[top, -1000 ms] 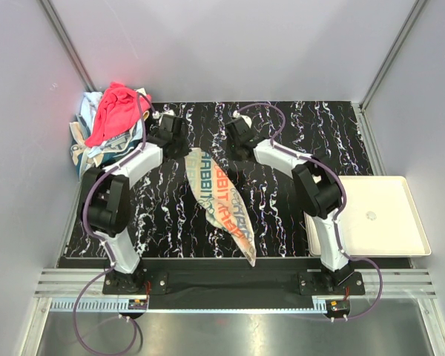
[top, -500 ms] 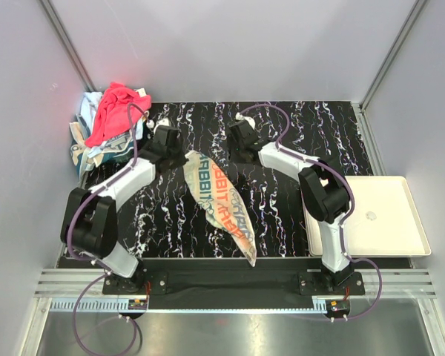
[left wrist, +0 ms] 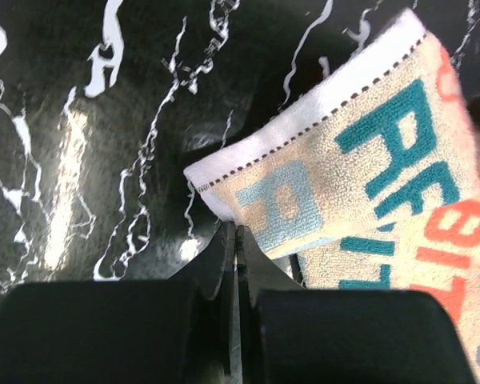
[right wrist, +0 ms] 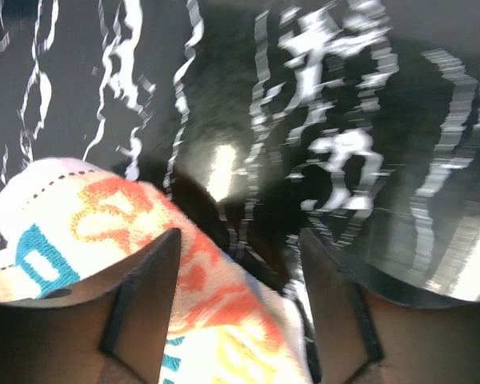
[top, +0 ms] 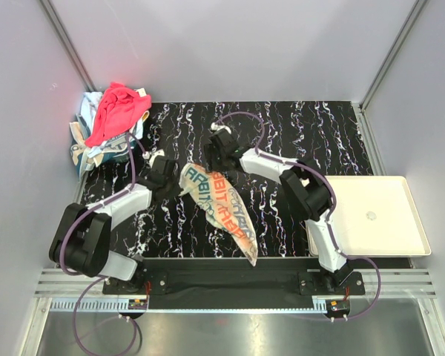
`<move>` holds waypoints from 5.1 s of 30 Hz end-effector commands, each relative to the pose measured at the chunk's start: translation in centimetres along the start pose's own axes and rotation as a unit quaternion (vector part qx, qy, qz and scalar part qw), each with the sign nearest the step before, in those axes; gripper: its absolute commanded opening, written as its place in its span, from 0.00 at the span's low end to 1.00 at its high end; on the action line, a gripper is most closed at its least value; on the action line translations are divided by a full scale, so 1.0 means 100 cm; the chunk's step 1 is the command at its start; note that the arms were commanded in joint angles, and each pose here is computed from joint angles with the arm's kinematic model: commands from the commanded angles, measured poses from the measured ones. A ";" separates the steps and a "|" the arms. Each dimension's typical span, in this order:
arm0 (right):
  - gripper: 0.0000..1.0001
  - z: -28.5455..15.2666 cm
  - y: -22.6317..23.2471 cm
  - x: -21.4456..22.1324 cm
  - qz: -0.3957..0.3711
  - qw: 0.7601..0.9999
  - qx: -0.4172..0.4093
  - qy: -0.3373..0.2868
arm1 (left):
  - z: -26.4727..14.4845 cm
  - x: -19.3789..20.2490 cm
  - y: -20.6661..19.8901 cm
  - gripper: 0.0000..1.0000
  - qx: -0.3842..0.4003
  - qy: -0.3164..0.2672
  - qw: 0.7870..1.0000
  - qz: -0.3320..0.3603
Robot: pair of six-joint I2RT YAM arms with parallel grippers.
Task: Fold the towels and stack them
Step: Flatten out the crumpled towel
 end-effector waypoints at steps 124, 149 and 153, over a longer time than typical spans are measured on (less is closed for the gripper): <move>0.42 -0.150 -0.107 0.135 0.181 0.977 0.111 0.011 | -0.011 0.073 -0.046 0.72 0.099 0.017 0.993 0.059; 0.15 -0.142 -0.092 0.151 0.171 0.978 0.118 0.028 | 0.002 0.094 -0.038 0.00 0.085 0.036 0.994 0.061; 0.06 -0.154 -0.087 0.143 0.162 0.981 0.107 0.018 | -0.016 0.087 -0.037 0.00 0.096 0.030 0.994 0.053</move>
Point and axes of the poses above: each gripper's point midway between its finger pads, its own z axis out along the fingers, its own y axis along the line the jaws close on, x = y × z, the point moved 8 cm from there along -z, back along the fingers, and after that the axes turned 11 degrees about -z, right-handed, at the moved point
